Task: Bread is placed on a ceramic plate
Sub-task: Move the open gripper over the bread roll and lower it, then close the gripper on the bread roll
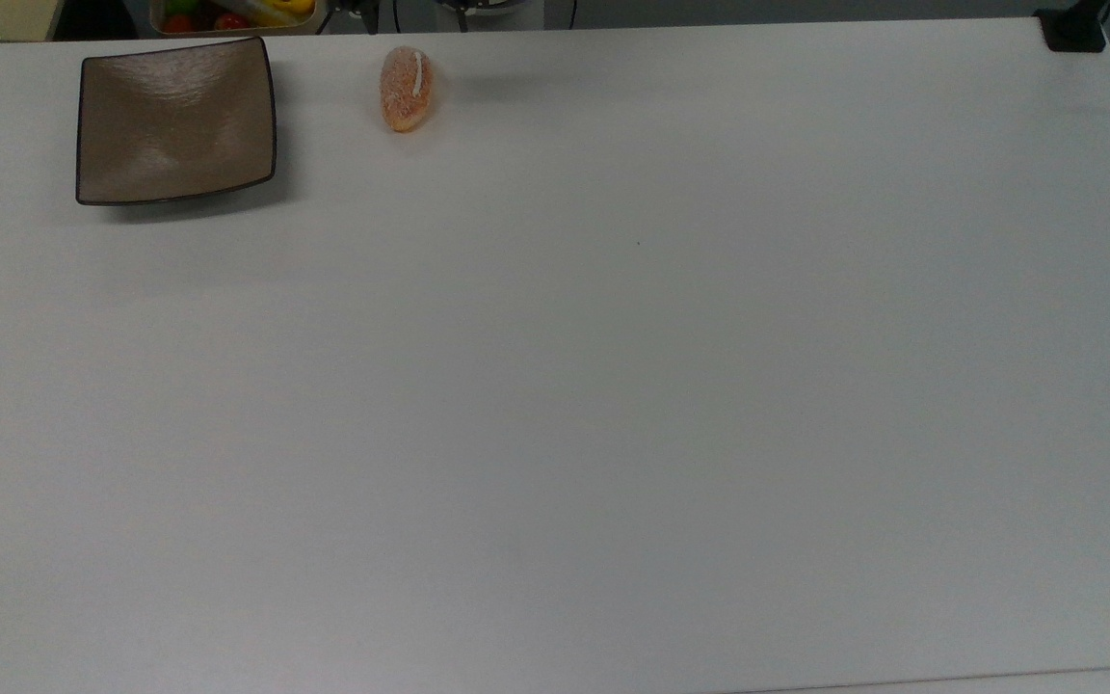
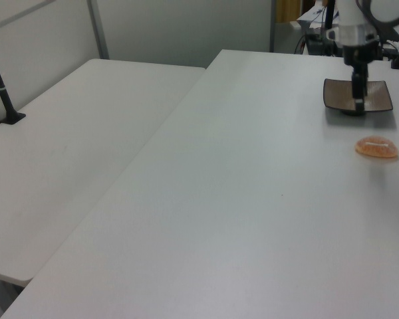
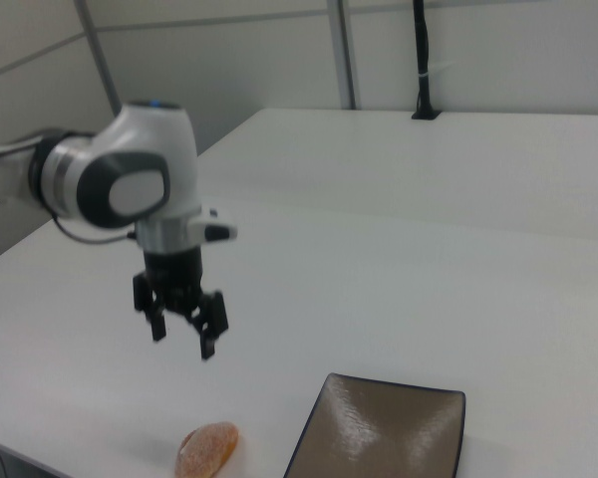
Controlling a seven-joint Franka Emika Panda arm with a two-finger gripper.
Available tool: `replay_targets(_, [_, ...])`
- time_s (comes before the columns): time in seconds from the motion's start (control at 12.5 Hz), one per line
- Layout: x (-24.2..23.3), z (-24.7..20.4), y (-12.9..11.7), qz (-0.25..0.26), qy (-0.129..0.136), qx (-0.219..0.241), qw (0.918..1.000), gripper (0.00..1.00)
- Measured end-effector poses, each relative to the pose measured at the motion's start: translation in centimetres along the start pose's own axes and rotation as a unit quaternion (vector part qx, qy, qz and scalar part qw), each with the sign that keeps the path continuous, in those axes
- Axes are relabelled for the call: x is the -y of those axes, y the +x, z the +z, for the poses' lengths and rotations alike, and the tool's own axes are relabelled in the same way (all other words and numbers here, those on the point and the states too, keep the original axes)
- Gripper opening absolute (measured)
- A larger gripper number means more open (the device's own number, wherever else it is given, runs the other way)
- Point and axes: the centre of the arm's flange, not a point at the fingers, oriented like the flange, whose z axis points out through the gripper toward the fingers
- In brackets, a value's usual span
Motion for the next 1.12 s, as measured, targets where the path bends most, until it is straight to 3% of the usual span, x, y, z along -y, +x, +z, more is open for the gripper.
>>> replay_targets(0.24, [-0.7,5.9,-3.8,0.014,-0.001,-0.013,0.9998,1.0])
replay_targets(0.4, [-0.9,8.0,-4.9,0.016,-0.003,-0.03,0.9994,1.0])
replay_targets(0.64, [-1.2,9.9,-5.2,0.019,-0.003,-0.033,0.9993,1.0])
replay_targets(1.12, [-3.3,13.3,-3.5,0.025,-0.008,-0.035,0.999,1.0])
